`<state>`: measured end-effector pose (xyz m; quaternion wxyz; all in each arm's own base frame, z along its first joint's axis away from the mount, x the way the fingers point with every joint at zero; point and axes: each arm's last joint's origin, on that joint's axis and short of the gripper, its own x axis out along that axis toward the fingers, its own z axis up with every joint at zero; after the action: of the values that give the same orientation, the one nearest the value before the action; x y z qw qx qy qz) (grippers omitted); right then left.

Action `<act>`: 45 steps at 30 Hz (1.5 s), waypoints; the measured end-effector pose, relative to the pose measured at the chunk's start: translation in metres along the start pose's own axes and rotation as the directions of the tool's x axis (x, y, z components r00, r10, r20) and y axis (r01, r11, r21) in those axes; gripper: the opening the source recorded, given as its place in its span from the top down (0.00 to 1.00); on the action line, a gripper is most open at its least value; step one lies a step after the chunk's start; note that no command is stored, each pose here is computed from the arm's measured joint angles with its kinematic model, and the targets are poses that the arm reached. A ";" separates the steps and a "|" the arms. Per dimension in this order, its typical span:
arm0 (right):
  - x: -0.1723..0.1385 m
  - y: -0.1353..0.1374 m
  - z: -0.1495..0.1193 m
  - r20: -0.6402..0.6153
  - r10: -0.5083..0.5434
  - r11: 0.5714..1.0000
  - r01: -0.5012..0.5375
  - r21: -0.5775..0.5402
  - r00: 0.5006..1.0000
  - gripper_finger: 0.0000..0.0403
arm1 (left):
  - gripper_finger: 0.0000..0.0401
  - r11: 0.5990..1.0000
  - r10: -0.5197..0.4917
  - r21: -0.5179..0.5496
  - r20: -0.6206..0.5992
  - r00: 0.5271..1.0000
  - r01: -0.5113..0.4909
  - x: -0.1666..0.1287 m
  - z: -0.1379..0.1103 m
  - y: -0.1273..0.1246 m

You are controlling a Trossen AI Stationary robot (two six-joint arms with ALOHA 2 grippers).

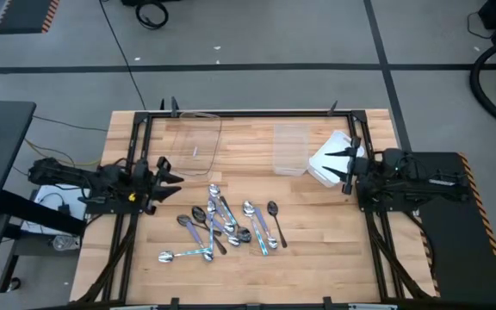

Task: Sort silverware by color (type)
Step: Put the black spoon into the transparent white bin

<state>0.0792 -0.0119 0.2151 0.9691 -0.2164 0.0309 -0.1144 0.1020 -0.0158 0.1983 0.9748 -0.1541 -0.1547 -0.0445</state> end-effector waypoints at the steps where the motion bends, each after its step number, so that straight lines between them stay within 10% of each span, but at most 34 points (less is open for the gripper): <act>1: 0.000 -0.001 0.003 0.030 -0.014 1.000 0.014 0.005 0.999 0.51 | 0.65 1.000 0.000 -0.014 0.003 1.000 0.000 0.000 0.000 0.000; 14: -0.003 -0.011 0.022 0.216 -0.131 0.923 0.040 0.382 0.968 0.51 | 0.65 0.999 0.001 0.038 0.002 1.000 -0.001 0.000 0.000 0.000; 32: 0.006 0.000 0.026 0.344 0.235 0.803 -0.381 0.458 0.909 0.51 | 0.65 0.980 0.194 0.056 -0.109 0.975 -0.189 0.023 -0.008 0.003; 45: 0.051 0.011 0.002 -0.018 0.153 0.775 -0.109 0.622 0.988 0.51 | 0.57 0.978 0.207 0.073 -0.300 0.931 -0.194 0.051 -0.017 -0.007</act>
<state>0.1316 -0.0134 0.2119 0.9903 0.1201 0.0395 -0.0577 0.1544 -0.0302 0.2008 0.9895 -0.1398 0.0137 0.0352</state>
